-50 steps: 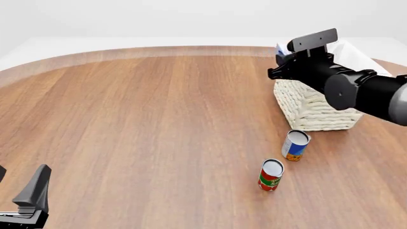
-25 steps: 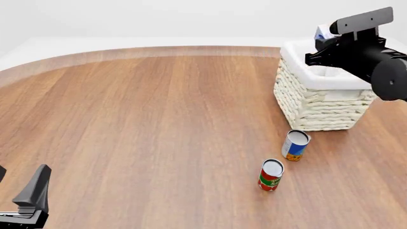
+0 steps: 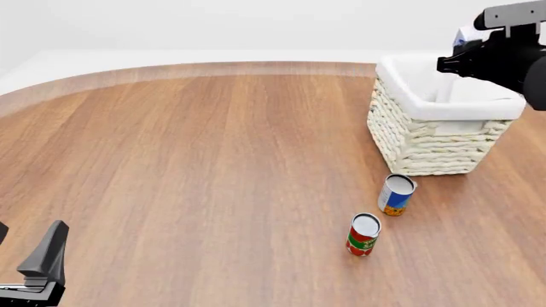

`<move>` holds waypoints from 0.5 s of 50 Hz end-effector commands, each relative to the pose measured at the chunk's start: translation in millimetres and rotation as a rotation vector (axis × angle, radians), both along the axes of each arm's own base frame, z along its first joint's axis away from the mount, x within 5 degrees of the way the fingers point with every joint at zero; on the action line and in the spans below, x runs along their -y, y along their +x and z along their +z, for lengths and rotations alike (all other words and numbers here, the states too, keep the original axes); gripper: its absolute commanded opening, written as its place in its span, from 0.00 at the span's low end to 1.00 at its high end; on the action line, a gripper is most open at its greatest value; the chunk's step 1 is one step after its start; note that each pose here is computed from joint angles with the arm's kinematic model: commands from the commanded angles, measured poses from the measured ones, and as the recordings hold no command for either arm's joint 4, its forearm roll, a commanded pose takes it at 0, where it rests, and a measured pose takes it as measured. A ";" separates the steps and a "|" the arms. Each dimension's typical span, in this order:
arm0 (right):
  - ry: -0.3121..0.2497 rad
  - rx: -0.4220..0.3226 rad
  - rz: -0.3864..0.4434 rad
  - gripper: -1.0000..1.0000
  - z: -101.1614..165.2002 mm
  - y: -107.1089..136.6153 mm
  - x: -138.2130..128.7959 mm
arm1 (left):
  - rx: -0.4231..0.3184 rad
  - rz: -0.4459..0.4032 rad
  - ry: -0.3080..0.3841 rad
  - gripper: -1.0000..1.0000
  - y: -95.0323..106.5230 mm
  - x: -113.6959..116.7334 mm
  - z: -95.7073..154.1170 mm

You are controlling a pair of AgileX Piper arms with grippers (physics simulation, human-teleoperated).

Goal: Pick up the alphabet soup and the cream cheese box, and put them in the basket.

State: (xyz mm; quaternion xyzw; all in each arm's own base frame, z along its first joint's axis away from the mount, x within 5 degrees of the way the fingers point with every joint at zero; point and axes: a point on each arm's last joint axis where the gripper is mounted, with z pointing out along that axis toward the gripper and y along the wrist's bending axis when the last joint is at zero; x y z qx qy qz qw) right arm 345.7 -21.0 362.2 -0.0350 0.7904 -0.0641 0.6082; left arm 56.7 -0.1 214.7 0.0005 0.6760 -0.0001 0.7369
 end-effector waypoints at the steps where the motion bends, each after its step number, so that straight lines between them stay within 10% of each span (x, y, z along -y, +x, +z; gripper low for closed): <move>1: 0.048 -0.033 -0.035 0.00 1.7 22.7 9.6 | 0.000 0.000 0.000 1.00 0.0 0.0 0.0; 25: 0.069 -0.099 -0.074 0.00 -11.6 79.8 28.5 | -0.001 0.000 -0.001 1.00 0.1 0.0 -0.1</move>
